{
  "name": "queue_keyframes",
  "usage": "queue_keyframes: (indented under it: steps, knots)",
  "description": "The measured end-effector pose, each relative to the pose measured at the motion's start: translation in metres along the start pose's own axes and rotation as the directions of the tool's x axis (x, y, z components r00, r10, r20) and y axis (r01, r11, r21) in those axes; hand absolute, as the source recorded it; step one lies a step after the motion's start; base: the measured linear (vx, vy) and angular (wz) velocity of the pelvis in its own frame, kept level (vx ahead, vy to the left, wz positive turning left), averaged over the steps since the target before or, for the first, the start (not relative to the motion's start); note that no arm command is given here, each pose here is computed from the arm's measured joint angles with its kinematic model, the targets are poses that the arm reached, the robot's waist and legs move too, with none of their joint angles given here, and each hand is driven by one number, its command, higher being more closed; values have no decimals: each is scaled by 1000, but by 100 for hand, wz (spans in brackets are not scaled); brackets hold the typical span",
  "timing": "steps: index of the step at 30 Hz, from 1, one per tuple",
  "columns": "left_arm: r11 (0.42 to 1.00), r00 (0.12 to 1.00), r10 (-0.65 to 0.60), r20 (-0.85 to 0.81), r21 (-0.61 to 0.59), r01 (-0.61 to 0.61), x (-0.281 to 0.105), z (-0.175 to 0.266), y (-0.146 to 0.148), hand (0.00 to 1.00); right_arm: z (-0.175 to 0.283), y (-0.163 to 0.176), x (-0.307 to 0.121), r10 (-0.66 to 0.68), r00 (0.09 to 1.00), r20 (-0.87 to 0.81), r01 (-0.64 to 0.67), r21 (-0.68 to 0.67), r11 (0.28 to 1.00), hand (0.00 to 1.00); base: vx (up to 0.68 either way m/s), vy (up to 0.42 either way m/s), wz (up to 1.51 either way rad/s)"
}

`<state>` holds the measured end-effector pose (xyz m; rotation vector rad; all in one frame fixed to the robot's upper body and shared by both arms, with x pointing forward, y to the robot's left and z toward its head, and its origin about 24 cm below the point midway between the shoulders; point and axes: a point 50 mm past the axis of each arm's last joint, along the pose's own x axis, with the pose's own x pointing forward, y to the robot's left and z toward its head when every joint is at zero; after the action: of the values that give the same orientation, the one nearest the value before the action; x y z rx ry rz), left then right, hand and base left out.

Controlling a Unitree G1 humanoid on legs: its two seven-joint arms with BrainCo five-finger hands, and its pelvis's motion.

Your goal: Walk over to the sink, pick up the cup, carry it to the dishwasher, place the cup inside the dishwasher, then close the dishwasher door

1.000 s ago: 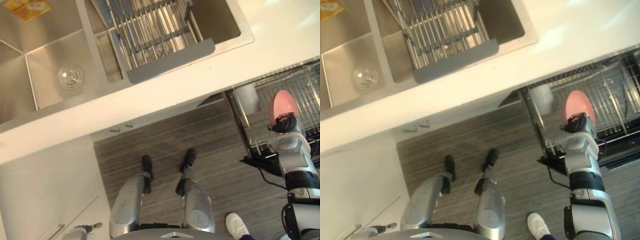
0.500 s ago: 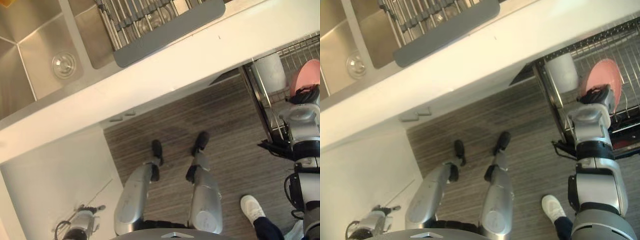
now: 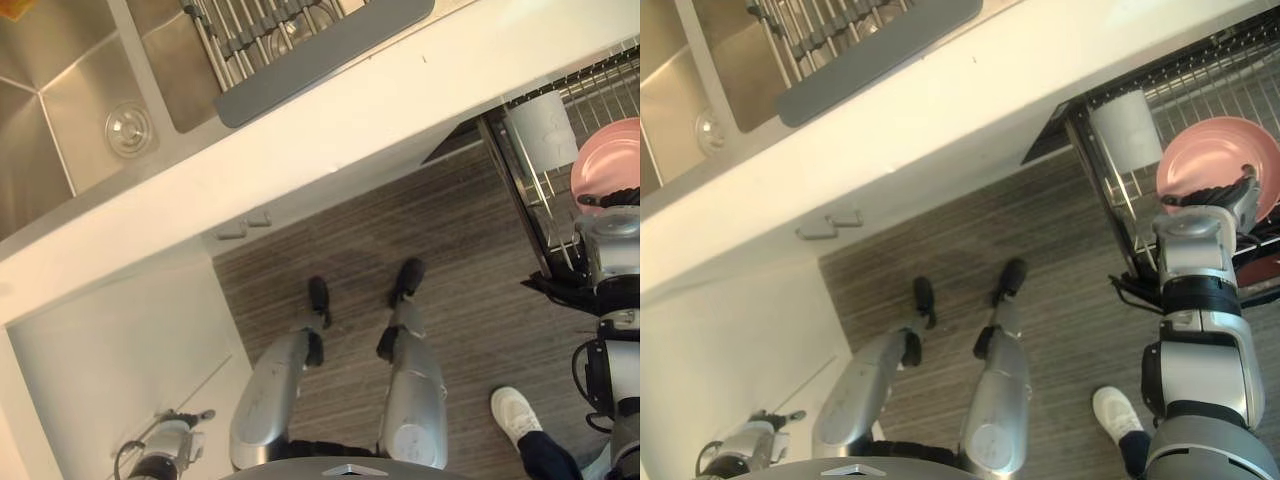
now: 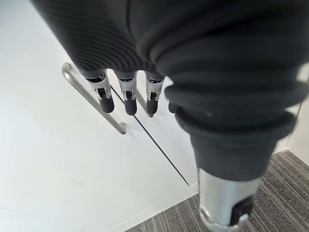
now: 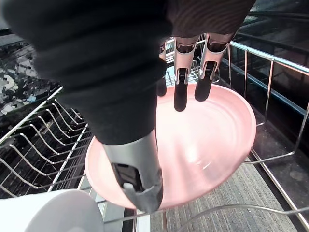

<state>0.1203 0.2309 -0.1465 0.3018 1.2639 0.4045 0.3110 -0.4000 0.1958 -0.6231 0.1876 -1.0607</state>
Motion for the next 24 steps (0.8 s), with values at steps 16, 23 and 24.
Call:
queue_keyframes:
  steps: [16, 23, 24]
  knots:
    - [989, 995, 5, -100, -148, -20, 2, -26, 19, 0, -86, -42, -16, -120, 971, -206, 220, 580, 785, 0, 35, -6, -3]
    - [972, 984, -38, -177, -234, -4, 3, -41, 25, 0, -173, -92, -34, -134, 909, -394, 413, 818, 401, 0, 82, -12, -10]
    - [967, 982, -40, -183, -253, -8, 3, -42, 25, 0, -180, -96, -37, -134, 906, -401, 421, 829, 368, 0, 31, -15, -6]
